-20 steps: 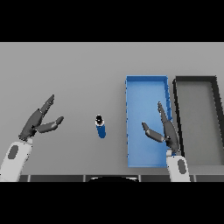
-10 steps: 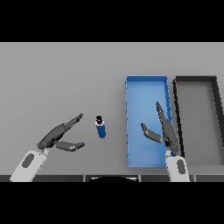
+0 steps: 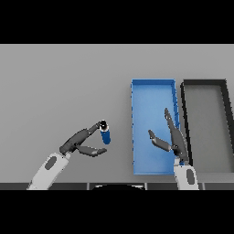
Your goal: Pick up the blue pipe and place it into the blue bin.
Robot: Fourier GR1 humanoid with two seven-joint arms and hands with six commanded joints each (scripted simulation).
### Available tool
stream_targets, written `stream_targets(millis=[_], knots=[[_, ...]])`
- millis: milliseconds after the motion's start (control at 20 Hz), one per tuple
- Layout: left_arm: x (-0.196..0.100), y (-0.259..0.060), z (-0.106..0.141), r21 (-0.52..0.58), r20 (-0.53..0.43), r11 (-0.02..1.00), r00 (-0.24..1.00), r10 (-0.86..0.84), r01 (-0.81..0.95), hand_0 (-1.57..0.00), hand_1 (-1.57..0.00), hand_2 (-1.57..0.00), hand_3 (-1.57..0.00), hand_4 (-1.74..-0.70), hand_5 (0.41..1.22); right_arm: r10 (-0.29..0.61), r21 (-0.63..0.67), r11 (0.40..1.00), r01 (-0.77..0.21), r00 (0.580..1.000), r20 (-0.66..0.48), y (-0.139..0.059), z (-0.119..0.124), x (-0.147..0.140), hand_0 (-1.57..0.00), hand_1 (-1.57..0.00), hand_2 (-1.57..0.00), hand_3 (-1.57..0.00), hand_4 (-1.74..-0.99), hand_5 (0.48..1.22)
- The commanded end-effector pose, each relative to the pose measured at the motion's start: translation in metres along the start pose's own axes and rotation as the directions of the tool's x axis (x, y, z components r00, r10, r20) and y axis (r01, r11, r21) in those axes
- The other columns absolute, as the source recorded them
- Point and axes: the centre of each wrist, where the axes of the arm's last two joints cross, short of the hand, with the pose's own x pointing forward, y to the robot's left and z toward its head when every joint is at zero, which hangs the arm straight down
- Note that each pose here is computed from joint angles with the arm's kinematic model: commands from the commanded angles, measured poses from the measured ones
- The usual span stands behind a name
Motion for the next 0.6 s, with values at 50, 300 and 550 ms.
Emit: stream_targets(millis=[50,300,550], knots=[[-0.002,-0.005,-0.008,-0.01,0.019,1.0,1.0,0.019,-0.019,0.0,0.0,0.0,0.0,-1.19,0.469,0.007,0.002,1.0,-0.007,1.0,0.008,0.002,0.002,0.001,0.0,0.0,0.0,0.0,-1.212,0.61],[-0.003,-0.013,-0.034,-0.047,0.036,0.999,0.999,0.002,0.0,0.0,0.0,0.0,0.0,-1.15,0.479,0.006,-0.003,1.0,-0.006,1.0,-0.011,0.002,0.001,-0.002,0.0,0.0,0.0,0.0,-1.202,0.606],[-0.004,-0.023,-0.051,-0.038,0.096,0.996,0.992,0.086,-0.083,0.0,-0.04,-0.11,-0.04,-1.27,0.585,0.003,-0.017,1.0,-0.004,1.0,-0.007,-0.002,0.001,-0.003,0.0,0.0,0.0,0.0,-1.196,0.603]])
